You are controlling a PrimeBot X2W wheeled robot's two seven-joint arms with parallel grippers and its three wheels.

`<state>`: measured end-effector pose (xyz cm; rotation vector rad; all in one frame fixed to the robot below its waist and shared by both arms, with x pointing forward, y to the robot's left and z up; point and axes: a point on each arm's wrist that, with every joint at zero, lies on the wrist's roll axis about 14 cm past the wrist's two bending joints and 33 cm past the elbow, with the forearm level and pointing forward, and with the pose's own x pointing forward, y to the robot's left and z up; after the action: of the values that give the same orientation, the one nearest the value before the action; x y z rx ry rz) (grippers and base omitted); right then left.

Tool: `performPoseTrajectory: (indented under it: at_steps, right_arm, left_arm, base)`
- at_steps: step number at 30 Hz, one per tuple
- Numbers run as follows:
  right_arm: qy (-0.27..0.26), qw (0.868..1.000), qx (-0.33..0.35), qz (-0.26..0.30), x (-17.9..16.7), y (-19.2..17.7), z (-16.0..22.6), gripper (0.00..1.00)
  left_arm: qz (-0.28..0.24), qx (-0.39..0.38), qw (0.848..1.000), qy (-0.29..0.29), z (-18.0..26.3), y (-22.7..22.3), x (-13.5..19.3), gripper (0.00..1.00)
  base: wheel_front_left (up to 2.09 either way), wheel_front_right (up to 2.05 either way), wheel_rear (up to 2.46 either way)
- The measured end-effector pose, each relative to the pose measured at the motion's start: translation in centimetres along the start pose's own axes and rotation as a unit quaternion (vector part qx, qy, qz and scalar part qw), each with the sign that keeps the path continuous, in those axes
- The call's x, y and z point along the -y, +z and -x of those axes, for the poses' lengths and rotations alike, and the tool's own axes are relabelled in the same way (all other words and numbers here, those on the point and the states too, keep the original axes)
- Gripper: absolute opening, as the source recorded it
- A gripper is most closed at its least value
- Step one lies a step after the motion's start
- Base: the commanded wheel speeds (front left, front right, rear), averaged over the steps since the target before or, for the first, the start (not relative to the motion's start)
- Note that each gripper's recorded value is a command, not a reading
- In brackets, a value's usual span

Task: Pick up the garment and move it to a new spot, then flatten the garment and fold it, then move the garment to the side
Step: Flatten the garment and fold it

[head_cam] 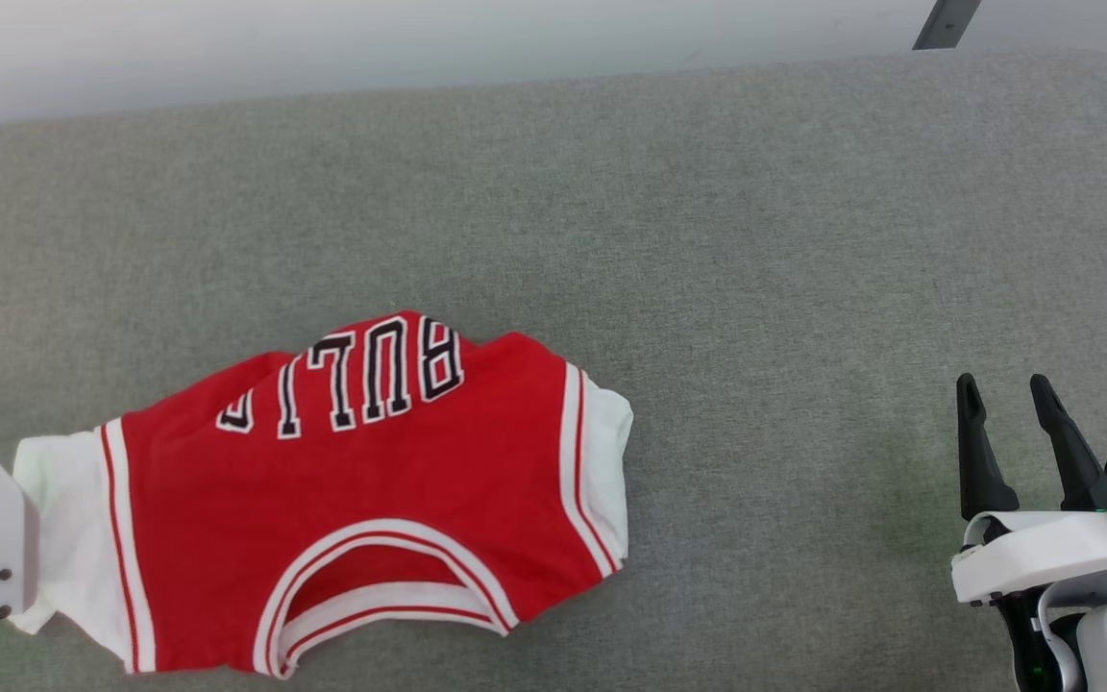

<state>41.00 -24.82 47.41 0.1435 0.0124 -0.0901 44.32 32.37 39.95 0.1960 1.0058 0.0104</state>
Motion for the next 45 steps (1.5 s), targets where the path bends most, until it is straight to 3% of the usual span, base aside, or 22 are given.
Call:
performPoseTrajectory:
  at_steps: [4,5,7,8,9,18,23,31,38,45]
  right_arm:
    - [0.001,1.000,-0.001,0.002,0.0,0.0,0.0,1.00]
    - [0.001,1.000,-0.001,0.002,0.0,0.0,0.0,1.00]
    - [0.004,1.000,-0.001,0.004,-0.2,0.1,-0.1,1.00]
    - [0.008,1.000,-0.001,0.004,-0.4,0.1,-0.1,1.00]
    - [0.011,1.000,-0.002,0.004,-0.6,0.1,-0.2,1.00]
    - [0.057,0.998,-0.007,0.002,-3.6,0.1,-0.7,1.00]
    - [0.105,0.994,-0.028,-0.005,-6.8,-0.6,-0.9,1.00]
    - [0.196,0.977,-0.079,-0.011,-12.8,-2.5,-0.8,1.00]
    - [0.270,0.953,-0.137,0.000,-17.3,-4.2,-0.3,1.00]
    - [0.299,0.932,-0.203,0.040,-18.8,-6.5,-0.3,1.00]
  left_arm:
    - [0.005,0.001,1.000,0.002,-0.5,-0.4,-0.1,0.00]
    - [0.011,0.006,1.000,0.000,-0.5,-0.3,0.0,0.12]
    - [0.015,0.012,1.000,-0.002,-0.6,-0.2,0.0,0.22]
    - [0.014,0.017,1.000,-0.004,-0.6,-0.1,0.1,0.47]
    - [0.015,0.023,1.000,-0.005,-0.6,0.0,0.2,1.00]
    - [0.016,0.116,0.993,-0.019,1.6,3.5,0.8,1.00]
    - [0.028,0.204,0.978,-0.021,4.3,6.1,0.7,1.00]
    - [0.044,0.343,0.938,0.005,9.5,7.9,-0.5,1.00]
    - [0.070,0.452,0.888,0.051,14.8,6.8,-2.2,1.00]
    - [0.093,0.505,0.854,0.088,18.6,5.8,-2.6,1.00]
  base:
    - [0.00,0.00,0.00]
    - [0.00,0.00,0.00]
    - [0.00,0.00,0.00]
    - [0.00,0.00,0.00]
    - [0.00,0.00,0.00]
    - [0.00,0.00,0.00]
    - [0.00,0.00,0.00]
    - [0.00,0.00,0.00]
    - [0.00,0.00,0.00]
    - [0.00,0.00,0.00]
